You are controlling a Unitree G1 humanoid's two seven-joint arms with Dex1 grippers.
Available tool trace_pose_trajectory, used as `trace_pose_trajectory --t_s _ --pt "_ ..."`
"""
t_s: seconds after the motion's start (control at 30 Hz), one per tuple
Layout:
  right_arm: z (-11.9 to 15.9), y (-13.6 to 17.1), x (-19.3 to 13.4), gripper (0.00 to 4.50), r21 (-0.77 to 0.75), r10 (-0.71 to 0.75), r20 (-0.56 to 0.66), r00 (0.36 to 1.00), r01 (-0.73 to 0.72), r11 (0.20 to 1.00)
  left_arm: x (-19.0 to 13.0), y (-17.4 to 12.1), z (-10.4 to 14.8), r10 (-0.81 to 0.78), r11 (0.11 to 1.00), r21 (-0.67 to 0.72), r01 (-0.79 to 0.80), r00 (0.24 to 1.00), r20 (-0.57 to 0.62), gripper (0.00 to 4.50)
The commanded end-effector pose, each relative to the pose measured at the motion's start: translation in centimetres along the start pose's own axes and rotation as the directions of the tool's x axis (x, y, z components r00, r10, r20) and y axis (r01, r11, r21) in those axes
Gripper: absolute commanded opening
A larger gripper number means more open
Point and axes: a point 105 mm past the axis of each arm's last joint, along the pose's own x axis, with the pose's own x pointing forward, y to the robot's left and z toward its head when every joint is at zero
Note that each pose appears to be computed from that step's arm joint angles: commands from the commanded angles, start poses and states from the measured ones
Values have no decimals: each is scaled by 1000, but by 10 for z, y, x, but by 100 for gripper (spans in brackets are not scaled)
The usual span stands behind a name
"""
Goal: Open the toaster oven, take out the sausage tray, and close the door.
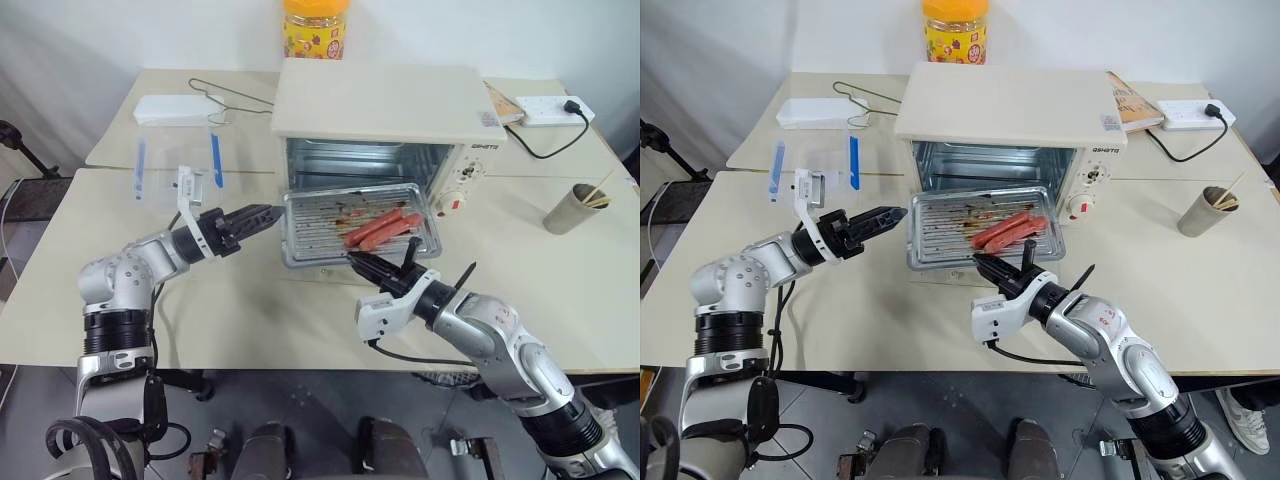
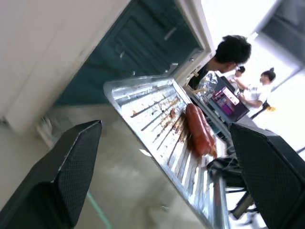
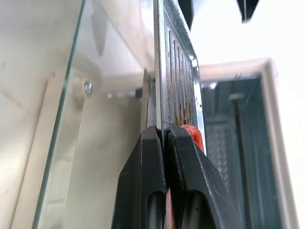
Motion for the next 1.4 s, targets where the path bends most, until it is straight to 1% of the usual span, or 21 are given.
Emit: trace_pose_trajectory --t_s 0.03,0.17,0.27,0.47,0.67,0.7,0.8,0.9,0.93,0.97,1.0,1.03,1.1,1.17,1.27,1.3,1.37,1.4 --pt "7 -18 -1 4 -33 -51 69 996 53 998 8 -21 1 -51 997 -60 50 999 -14 450" --pt "11 -23 2 4 -35 -58 115 992 62 997 15 -16 -1 0 985 -170 2 1000 14 450" --pt "12 -23 3 0 -32 -43 134 990 48 998 15 -14 -1 1 967 -255 14 998 59 391" --pt "13 -17 1 0 -12 -12 148 989 14 1000 11 -14 -9 10 932 -363 11 998 56 208" --pt "13 -17 1 0 -5 -6 160 987 7 1000 10 -13 -17 14 907 -421 16 998 69 22" --pt "14 -17 1 0 -3 -4 163 987 5 1000 9 -12 -19 19 904 -428 15 997 74 4" --pt "12 -16 -1 0 20 10 173 985 -13 1000 4 -8 -19 35 879 -476 30 991 126 4" --pt "14 -16 -4 0 82 9 191 982 -25 996 0 -12 -23 6 871 -487 63 991 137 4" --pt "13 -17 -5 27 129 4 192 981 -29 991 -2 -11 -24 7 865 -497 66 990 144 1" --pt "12 -17 -5 57 144 4 190 982 -32 989 -4 -11 -24 14 861 -504 68 988 156 0" --pt "13 -16 -6 78 141 15 197 980 -43 989 -6 -9 -24 25 857 -511 63 986 162 0" --pt "13 -16 -8 108 134 22 200 980 -50 990 -10 -8 -25 36 854 -517 55 986 165 0" --pt "7 -10 -16 167 194 49 200 979 -88 977 -26 -1 -26 74 840 -540 52 975 208 0" --pt "4 -5 -28 233 289 63 216 974 -125 949 -39 -1 -27 87 833 -550 63 966 243 0" --pt "4 -4 -44 233 427 38 250 967 -146 892 -58 -2 -30 115 824 -563 70 951 286 0" --pt "2 -3 -51 233 482 31 261 965 -158 862 -65 -4 -30 123 823 -563 77 943 309 0" --pt "1 -1 -59 233 537 26 274 961 -175 825 -72 -8 -30 130 821 -565 85 935 331 0" --pt "-11 2 -69 233 650 11 241 971 -170 740 -82 -9 -30 149 824 -560 91 918 369 0"
